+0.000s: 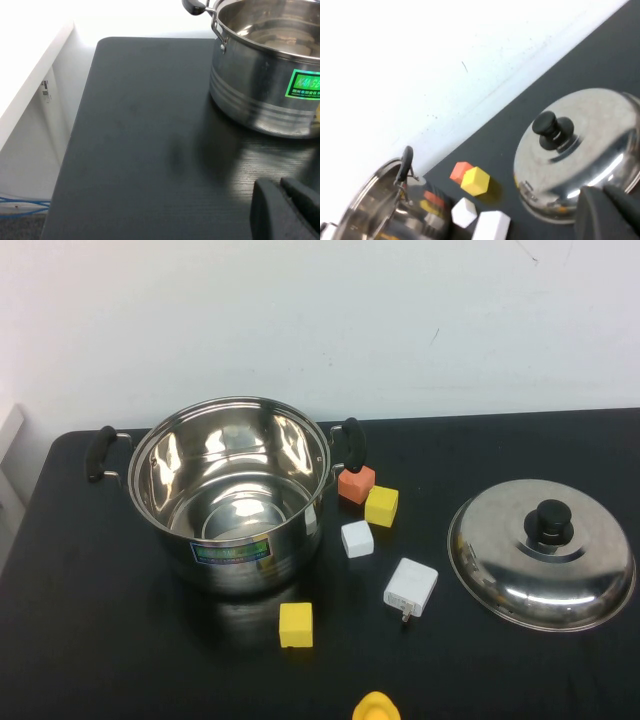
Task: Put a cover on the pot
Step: Pick up the pot lid
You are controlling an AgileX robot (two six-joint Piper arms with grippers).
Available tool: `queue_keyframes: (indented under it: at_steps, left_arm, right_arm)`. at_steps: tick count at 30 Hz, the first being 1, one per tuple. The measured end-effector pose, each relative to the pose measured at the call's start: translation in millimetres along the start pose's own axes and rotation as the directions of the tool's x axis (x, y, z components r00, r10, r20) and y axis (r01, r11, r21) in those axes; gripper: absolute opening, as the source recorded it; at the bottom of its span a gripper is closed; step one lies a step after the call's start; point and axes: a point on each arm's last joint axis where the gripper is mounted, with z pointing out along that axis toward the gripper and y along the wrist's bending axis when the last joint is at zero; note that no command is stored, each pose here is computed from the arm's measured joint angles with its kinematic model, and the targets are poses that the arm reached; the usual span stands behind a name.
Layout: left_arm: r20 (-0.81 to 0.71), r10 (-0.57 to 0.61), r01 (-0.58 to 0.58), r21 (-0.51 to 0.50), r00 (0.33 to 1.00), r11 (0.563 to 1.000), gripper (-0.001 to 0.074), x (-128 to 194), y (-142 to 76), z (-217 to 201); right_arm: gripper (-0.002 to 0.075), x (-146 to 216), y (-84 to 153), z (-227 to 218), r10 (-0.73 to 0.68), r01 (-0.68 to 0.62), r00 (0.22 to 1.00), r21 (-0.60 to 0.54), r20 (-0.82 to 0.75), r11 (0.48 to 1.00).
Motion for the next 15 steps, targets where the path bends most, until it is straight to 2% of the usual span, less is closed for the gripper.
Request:
queue_keyframes:
  at_steps: [4,9,12,15]
  left_arm:
    - [0.0,0.0,0.0,0.0,1.0,1.0,-0.0002,0.0,0.0,0.0]
    - [0.0,0.0,0.0,0.0,1.0,1.0,-0.0002,0.0,0.0,0.0]
    - [0.0,0.0,0.0,0.0,1.0,1.0,-0.0002,0.0,0.0,0.0]
    - [0.0,0.0,0.0,0.0,1.0,1.0,-0.0002,0.0,0.0,0.0]
  right_arm:
    - [-0.0002,-0.9,0.5,0.0,-0.15,0.15,0.989,-0.003,0.011,0.989]
    - [-0.0002,-1.8,0.7,0.0,-0.327,0.327,0.945,-0.001,0.021,0.945]
    - [-0.0002,-4.6,4.2,-1.3,-0.421,0.422,0.906,-0.007,0.029,0.907]
    - [-0.0002,-20.6,21.8,-9.1,-0.537,0.541,0.838,-0.021,0.093,0.841]
